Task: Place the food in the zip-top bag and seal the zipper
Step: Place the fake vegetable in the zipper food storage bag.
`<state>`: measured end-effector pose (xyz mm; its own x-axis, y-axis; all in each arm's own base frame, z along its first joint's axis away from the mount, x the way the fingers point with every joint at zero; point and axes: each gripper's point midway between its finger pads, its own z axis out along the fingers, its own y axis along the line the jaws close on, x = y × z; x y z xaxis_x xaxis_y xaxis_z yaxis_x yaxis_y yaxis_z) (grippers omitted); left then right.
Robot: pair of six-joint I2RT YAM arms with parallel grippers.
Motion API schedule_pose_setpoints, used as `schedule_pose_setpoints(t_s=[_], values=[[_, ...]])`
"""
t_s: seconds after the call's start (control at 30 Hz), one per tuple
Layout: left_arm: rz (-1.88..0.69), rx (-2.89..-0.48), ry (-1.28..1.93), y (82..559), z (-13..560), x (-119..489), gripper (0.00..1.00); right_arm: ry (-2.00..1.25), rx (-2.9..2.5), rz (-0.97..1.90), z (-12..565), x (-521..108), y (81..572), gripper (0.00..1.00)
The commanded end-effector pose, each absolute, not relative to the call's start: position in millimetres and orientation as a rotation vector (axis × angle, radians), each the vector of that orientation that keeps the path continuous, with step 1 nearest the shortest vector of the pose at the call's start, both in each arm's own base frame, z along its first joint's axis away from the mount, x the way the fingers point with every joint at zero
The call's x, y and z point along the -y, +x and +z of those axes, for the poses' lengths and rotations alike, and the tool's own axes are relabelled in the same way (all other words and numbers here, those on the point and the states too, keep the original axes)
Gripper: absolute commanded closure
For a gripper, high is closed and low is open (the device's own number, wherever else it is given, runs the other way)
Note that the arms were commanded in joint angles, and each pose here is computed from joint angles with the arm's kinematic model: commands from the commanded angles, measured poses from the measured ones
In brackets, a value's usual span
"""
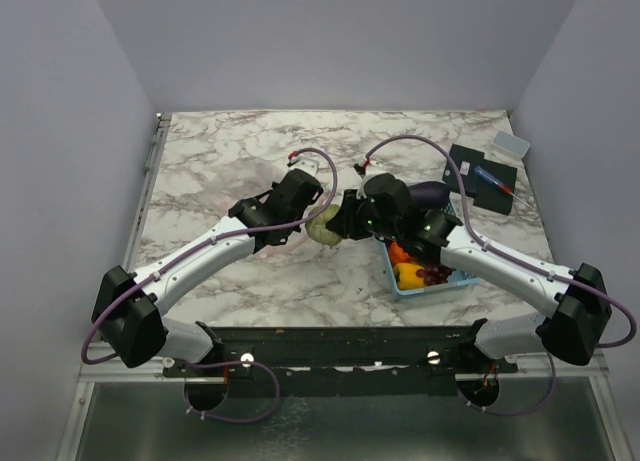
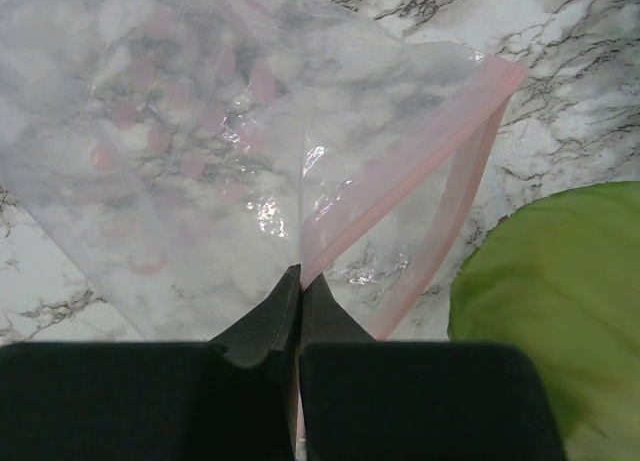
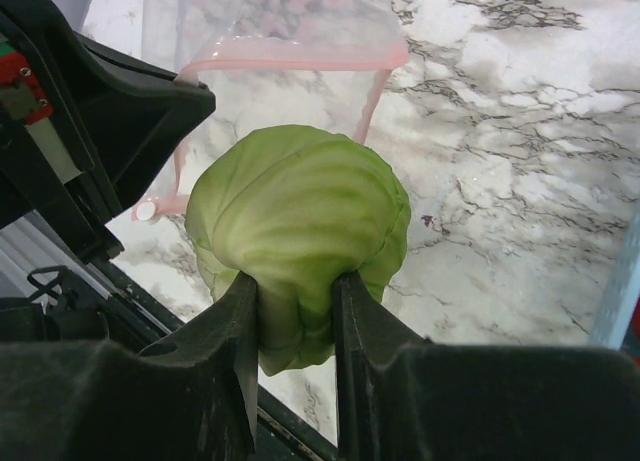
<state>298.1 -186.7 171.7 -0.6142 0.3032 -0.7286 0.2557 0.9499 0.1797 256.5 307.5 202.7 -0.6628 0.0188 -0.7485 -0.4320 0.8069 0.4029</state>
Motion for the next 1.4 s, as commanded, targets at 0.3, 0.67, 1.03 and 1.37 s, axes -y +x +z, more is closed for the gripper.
schedule_pose_setpoints(t_s=[0.3,0.67,1.03,1.37], values=[[-0.021,-2.219,0.390,295,189,192,1.00,-0.258,-2.101,0.791,218,-350,283,0.99],[-0.142,-2.208,0.418,290,195,206,1.00,-0.239,-2.123,0.750,198,-368,295,0.99],[-0.257,-2.161,0.419,285,210,214,1.00,-0.178,-2.079,0.689,195,-373,315,0.99],[-0.273,-2.149,0.401,287,213,212,1.00,-0.156,-2.074,0.690,195,-382,324,0.57]])
